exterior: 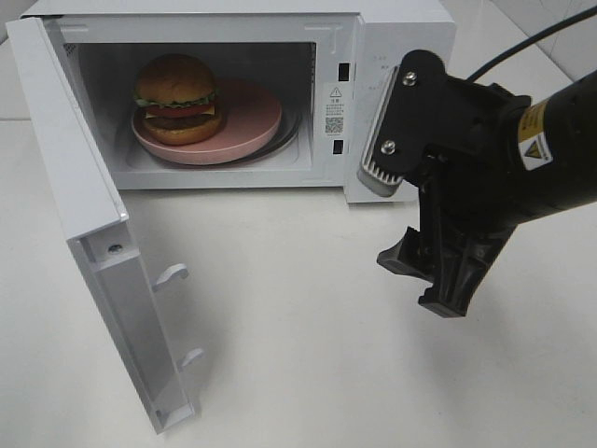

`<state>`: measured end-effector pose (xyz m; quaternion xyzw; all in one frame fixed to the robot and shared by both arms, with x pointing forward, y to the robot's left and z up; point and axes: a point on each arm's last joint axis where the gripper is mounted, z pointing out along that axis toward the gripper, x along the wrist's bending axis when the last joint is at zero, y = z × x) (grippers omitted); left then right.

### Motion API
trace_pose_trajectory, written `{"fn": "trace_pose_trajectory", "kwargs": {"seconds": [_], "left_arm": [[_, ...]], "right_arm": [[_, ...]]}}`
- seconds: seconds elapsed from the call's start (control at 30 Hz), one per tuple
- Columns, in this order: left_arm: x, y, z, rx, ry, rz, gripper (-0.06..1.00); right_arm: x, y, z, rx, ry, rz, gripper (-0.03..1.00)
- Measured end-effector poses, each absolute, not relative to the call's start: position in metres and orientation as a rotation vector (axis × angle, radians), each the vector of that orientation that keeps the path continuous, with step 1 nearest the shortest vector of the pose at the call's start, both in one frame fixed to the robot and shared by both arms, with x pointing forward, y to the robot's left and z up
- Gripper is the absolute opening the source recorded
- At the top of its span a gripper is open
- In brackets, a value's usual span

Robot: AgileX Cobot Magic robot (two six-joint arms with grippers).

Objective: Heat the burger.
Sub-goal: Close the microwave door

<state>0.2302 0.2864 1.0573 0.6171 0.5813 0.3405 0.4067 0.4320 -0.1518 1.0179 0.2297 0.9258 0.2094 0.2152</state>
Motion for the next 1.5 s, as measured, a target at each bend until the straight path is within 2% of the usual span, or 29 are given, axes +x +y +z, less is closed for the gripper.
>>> {"fn": "trace_pose_trajectory", "kwargs": {"seconds": [0.23, 0.47, 1.2, 1.5], "left_arm": [[0.23, 0.286, 1.057, 1.556, 1.466, 0.859, 0.99], [0.23, 0.286, 1.057, 1.556, 1.466, 0.859, 0.99], [0.23, 0.286, 1.057, 1.556, 1.466, 0.859, 0.99], [0.23, 0.286, 1.057, 1.556, 1.466, 0.859, 0.99]], "right_arm": [[0.412, -0.172, 1.03, 0.895, 2.59, 0.49, 0.76], [0.398, -0.184, 1.041, 0.935, 2.595, 0.451, 0.76], [0.347, -0.23, 1.082, 1.044, 2.477, 0.561, 0.76], [0.336, -0.265, 1.096, 1.267, 2.249, 0.597, 0.76]]}}
